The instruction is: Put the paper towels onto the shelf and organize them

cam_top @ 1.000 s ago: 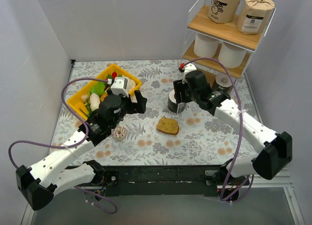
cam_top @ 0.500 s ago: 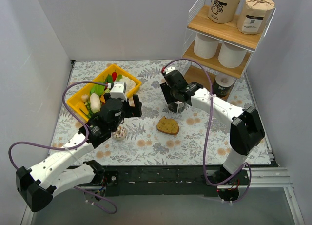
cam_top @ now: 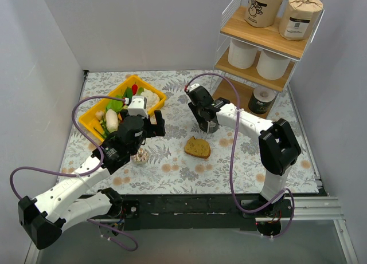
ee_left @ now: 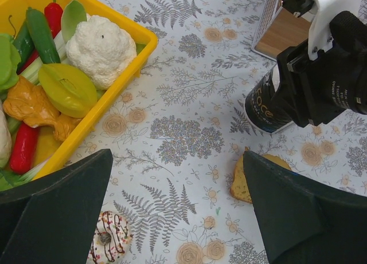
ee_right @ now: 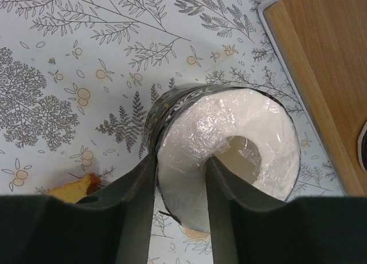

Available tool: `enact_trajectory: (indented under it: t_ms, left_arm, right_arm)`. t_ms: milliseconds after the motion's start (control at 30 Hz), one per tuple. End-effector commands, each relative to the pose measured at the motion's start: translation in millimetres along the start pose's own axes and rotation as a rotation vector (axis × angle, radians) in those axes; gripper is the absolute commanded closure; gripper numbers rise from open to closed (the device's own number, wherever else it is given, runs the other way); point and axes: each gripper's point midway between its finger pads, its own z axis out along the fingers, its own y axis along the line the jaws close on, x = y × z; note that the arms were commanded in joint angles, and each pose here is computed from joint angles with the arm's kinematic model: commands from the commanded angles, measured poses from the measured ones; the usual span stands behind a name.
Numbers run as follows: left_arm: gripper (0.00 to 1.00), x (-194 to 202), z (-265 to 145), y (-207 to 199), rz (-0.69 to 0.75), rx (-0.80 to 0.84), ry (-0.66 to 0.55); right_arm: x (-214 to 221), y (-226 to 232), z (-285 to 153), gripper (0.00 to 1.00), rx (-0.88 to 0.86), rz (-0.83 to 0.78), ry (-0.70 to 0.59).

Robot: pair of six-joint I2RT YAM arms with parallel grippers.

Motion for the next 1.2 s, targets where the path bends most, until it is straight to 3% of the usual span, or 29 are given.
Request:
enact_trajectory:
  t_ms: [0,400,767,1167]
  left_arm:
    - [0.02,-3,-2,6,0.013,-0.024,-0.008]
    - [0.02,-1,-1,6,0.019,-0.025,-0.002]
    - [0.02,3,1,4,0.024,-0.019,0.013]
    - [0.02,4,1,3,0.026,-0.013,0.019]
  right_arm:
    - [-12,-9,2,0.63,0.036,-0.055,-0.033]
    - [-20,-45,-14,0.68,0.16,-0.29,-0.101]
    - [-57,-103,-33,0.68,0.328,-0.52,-0.361]
    - [-55,-125,-6,0.67,0.312,-0.688,-0.44]
